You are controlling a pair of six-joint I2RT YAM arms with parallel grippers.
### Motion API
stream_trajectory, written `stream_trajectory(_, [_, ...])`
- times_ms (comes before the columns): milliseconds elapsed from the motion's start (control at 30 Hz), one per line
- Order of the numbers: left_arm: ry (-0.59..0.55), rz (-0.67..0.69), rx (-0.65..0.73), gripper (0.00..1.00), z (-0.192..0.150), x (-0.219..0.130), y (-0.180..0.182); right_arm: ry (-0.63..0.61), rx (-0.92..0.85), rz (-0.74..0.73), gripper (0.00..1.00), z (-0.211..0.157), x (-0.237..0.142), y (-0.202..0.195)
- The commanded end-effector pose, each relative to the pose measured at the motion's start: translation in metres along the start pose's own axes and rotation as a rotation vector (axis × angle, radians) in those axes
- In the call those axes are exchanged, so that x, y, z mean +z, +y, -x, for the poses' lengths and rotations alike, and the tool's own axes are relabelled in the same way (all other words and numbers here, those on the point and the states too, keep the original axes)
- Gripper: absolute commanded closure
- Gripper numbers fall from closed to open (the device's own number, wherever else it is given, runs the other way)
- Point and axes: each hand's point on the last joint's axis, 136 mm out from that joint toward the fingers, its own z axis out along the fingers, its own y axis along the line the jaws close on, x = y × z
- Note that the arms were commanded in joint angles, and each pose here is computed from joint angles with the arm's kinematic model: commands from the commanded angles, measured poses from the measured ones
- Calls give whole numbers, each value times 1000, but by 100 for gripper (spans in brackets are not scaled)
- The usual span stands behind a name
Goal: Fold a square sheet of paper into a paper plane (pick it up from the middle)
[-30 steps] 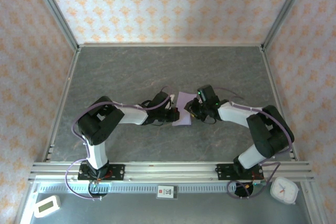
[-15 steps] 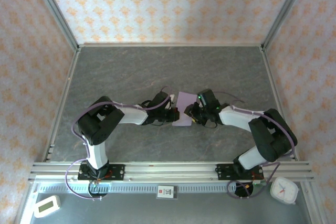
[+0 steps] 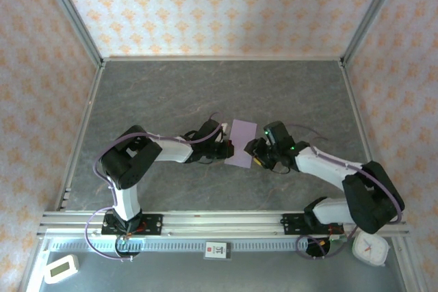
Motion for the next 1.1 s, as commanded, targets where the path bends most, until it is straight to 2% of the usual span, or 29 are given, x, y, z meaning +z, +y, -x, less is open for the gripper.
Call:
stream_trajectory(0, [100,88,-42,100,-32,4,30,-8,24,5,48,-1,4,-1])
stream_trajectory(367, [102,91,-41,100,-32,4,30,43,9,10,51,-5,30,7])
stream_trajectory(833, [99,88,-46,100,-34,2,31,9,-21,70,55,10,29,42])
stream_trajectory(1067, [104,85,-46,100,-36,2,32,4,-31,84,47,11,29,44])
